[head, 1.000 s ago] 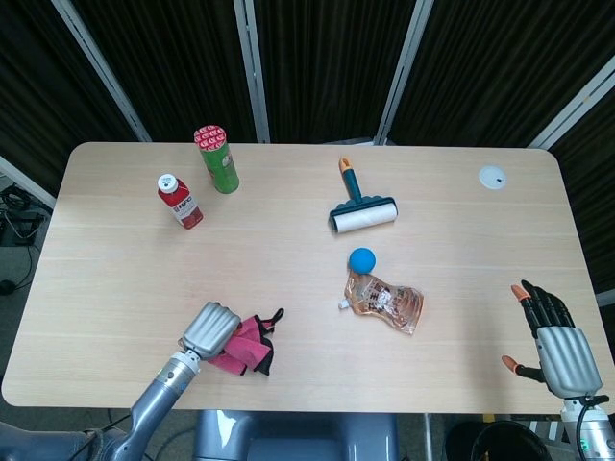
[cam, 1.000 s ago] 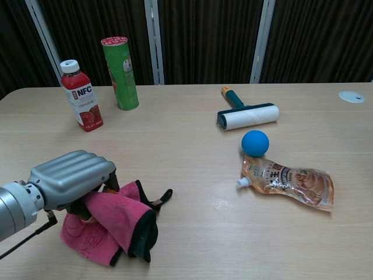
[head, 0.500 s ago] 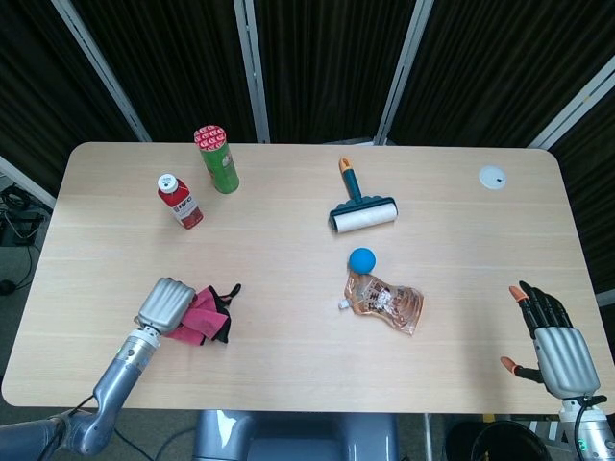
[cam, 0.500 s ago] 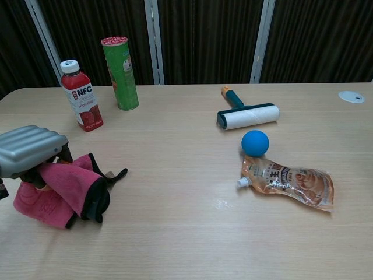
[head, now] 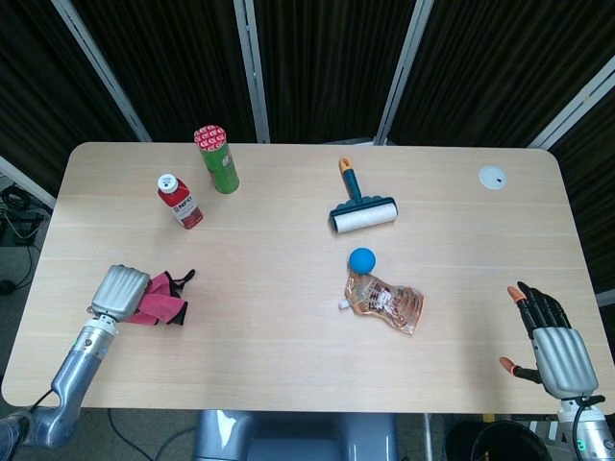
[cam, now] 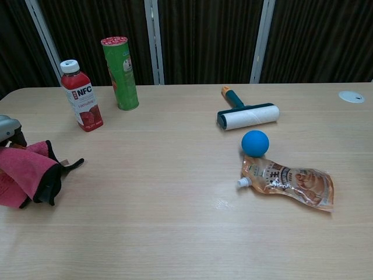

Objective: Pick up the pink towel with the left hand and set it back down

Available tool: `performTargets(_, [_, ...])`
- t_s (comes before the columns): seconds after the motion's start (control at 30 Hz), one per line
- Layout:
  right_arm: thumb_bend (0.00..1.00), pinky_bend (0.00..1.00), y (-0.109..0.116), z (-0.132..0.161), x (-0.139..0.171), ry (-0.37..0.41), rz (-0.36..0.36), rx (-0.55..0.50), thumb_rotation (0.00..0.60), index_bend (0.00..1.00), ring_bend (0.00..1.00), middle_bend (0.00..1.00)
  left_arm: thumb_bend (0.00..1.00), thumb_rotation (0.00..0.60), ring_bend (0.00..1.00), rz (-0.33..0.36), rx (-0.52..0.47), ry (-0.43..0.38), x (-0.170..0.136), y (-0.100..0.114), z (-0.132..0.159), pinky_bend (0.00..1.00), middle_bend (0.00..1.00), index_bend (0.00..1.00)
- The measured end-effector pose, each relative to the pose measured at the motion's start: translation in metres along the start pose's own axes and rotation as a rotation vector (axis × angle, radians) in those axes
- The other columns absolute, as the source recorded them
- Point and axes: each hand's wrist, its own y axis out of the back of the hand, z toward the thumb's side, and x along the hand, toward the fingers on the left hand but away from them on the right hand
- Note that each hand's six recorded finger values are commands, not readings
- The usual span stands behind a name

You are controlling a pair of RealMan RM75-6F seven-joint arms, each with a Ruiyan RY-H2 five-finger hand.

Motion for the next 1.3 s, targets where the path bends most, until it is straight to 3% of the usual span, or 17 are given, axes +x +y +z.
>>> performTargets(0.13, [0.06, 0.08, 0.0, 0.0, 0.0, 0.002, -0.001, 0.001, 0.6, 0.0, 0.0, 0.0, 0.47, 0.6, 0.6, 0.001, -0.012, -0.003, 0.0, 0.0, 0.001, 0.58, 0.68, 0.88])
performTargets(0.33, [0.06, 0.08, 0.0, 0.0, 0.0, -0.001, -0.002, -0.002, 0.6, 0.0, 0.0, 0.0, 0.47, 0.6, 0.6, 0.011, -0.05, -0.068, 0.002, 0.002, 0.034, 0.58, 0.68, 0.88])
performTargets(0.67, [0.06, 0.08, 0.003, -0.002, 0.001, -0.005, -0.008, -0.007, 0.6, 0.0, 0.0, 0.0, 0.47, 0.6, 0.6, 0.053, -0.135, -0.249, -0.005, 0.018, 0.133, 0.58, 0.68, 0.88])
performTargets(0.97, [0.06, 0.08, 0.005, -0.003, 0.003, -0.008, -0.013, -0.013, 0.6, 0.0, 0.0, 0.0, 0.47, 0.6, 0.6, 0.093, -0.166, -0.36, -0.009, 0.035, 0.21, 0.58, 0.68, 0.88])
performTargets(1.13, [0.06, 0.08, 0.007, -0.004, 0.004, -0.011, -0.018, -0.021, 0.6, 0.0, 0.0, 0.0, 0.47, 0.6, 0.6, 0.101, -0.166, -0.357, -0.002, 0.035, 0.219, 0.58, 0.68, 0.88])
performTargets(1.3, [0.06, 0.08, 0.007, -0.005, 0.004, -0.015, -0.015, -0.025, 0.6, 0.0, 0.0, 0.0, 0.47, 0.6, 0.6, 0.112, -0.132, -0.315, 0.012, 0.033, 0.202, 0.58, 0.68, 0.88])
